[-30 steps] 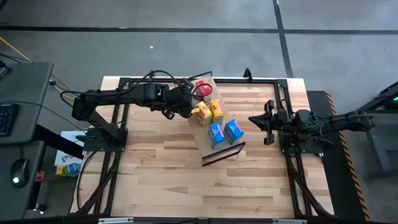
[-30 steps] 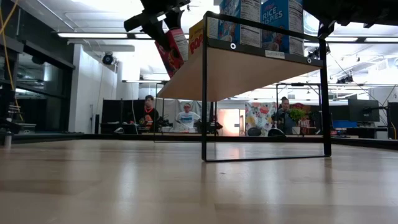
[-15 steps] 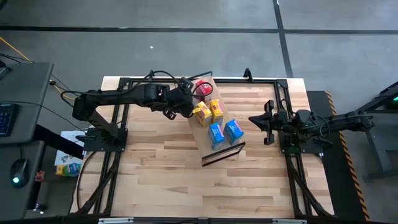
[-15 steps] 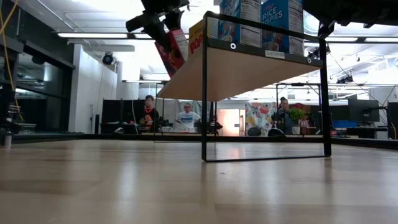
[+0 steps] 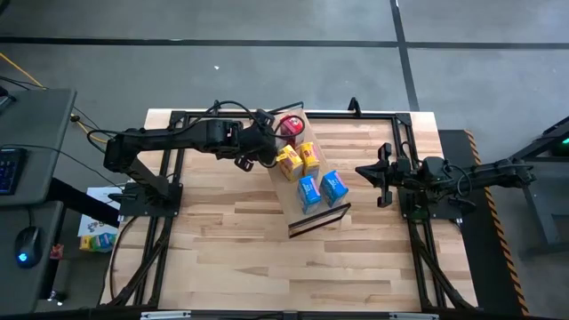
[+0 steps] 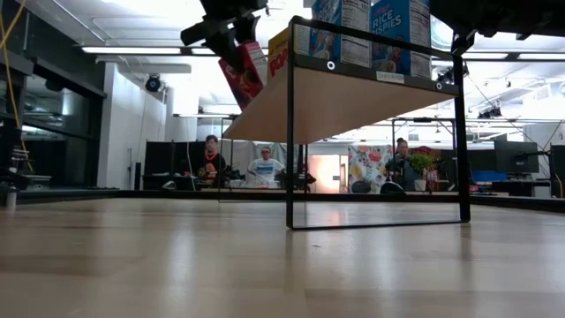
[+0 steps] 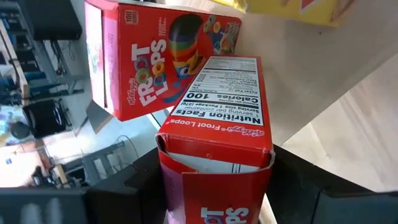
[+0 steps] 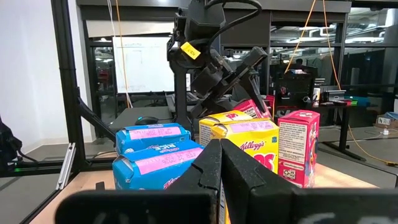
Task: Stack cereal on shelf
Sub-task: Put the red cereal box on the shelf aligned with the other red cereal box
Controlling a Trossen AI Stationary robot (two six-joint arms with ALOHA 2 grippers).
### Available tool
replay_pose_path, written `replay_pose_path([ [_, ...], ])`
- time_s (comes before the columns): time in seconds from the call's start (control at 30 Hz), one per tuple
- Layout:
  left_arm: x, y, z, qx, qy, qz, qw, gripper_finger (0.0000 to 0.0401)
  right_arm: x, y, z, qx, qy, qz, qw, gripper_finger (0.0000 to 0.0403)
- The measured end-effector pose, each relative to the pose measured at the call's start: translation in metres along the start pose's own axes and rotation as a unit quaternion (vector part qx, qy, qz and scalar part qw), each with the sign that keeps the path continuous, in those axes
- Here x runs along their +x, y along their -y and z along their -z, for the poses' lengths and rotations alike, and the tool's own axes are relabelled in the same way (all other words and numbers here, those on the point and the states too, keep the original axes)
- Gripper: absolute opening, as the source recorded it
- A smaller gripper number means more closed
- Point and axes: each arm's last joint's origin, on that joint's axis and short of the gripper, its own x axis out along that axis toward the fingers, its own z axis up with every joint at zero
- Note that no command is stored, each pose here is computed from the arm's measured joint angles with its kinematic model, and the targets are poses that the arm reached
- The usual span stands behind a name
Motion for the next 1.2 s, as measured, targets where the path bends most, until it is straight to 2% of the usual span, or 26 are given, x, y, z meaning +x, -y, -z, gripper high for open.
replay_pose_path([
  [0.43, 0.0031, -0.0018, 0.0026, 0.051, 0.026, 0.025, 0.998, 0.0212, 0.0, 0.0, 0.0, 0.0, 0.0, 0.0, 1.0, 0.0],
  [0.57, 0.0037, -0.0024, 0.0034, 0.05, 0.027, 0.026, 0.998, 0.0217, 0.0, 0.0, 0.0, 0.0, 0.0, 0.0, 1.0, 0.0],
  [1.03, 0.0067, -0.0056, 0.0077, 0.051, 0.019, 0.024, 0.998, 0.0276, 0.0, 0.0, 0.0, 0.0, 0.0, 0.0, 1.0, 0.0],
  [1.2, 0.0068, -0.006, 0.0074, 0.072, 0.019, 0.02, 0.997, 0.0297, 0.0, 0.0, 0.0001, 0.0, 0.0, 0.0, 1.0, 0.0],
])
